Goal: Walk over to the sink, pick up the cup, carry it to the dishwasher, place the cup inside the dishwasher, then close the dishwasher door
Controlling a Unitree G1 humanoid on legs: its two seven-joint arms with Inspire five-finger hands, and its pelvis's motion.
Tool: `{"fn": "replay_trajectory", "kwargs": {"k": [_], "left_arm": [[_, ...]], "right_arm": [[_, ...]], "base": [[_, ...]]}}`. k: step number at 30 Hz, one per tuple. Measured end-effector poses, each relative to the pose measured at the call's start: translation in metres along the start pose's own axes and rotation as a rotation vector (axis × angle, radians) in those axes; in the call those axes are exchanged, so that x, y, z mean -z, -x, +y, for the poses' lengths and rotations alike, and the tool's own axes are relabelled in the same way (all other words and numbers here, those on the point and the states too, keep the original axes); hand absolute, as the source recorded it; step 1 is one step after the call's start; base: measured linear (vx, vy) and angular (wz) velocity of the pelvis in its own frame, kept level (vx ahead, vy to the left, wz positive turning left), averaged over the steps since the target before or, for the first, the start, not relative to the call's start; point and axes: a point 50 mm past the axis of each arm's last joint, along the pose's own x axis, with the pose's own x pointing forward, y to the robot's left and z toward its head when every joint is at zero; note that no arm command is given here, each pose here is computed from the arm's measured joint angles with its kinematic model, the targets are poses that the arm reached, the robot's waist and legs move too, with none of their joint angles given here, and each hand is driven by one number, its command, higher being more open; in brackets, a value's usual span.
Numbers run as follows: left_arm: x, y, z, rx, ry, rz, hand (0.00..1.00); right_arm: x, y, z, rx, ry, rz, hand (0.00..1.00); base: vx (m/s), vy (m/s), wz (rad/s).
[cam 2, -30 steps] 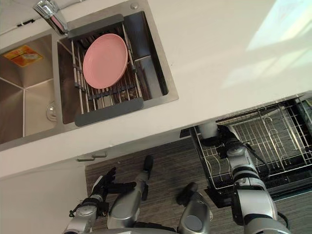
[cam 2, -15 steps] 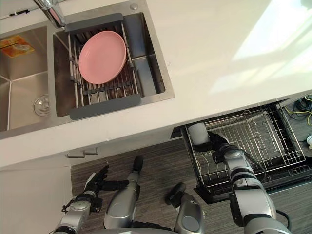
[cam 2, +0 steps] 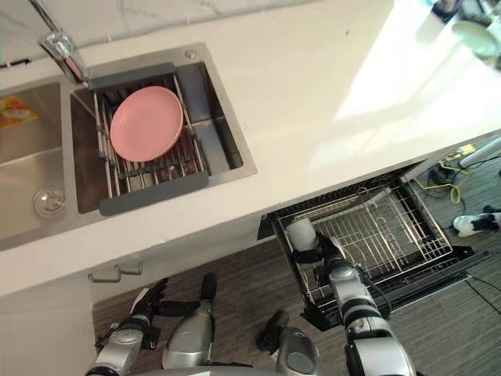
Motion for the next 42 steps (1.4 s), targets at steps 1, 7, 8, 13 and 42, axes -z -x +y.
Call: {"fn": "replay_trajectory", "kwargs": {"k": [1,7,8,13,42], "left_arm": [[0.004,0.001,0.0,-0.002,-0.005,0.02,1.0],[0.02,0.004,0.001,-0.004,-0.044,0.086,1.0],[0.021,0.004,0.0,-0.002,-0.044,0.092,1.0],[0.025,0.005,0.0,-0.001,-0.043,0.112,1.0],[0.099,0.031,-0.019,-0.077,0.553,0.465,1.0]], "right_arm": [[0.006,0.003,0.005,-0.011,0.016,0.005,1.0],[0.027,0.01,0.02,-0.076,0.031,0.042,1.0],[0.027,0.011,0.021,-0.081,0.035,0.038,1.0],[0.025,0.014,0.025,-0.092,0.046,0.013,1.0],[-0.081,0.105,-0.032,-0.076,-0.617,-0.858,1.0]], "base": [[0.07,0.024,-0.3],[0.05,0.021,-0.18],[0.03,0.027,-0.14],[0.0,0.005,-0.02],[0.01,0.003,-0.09]]}}
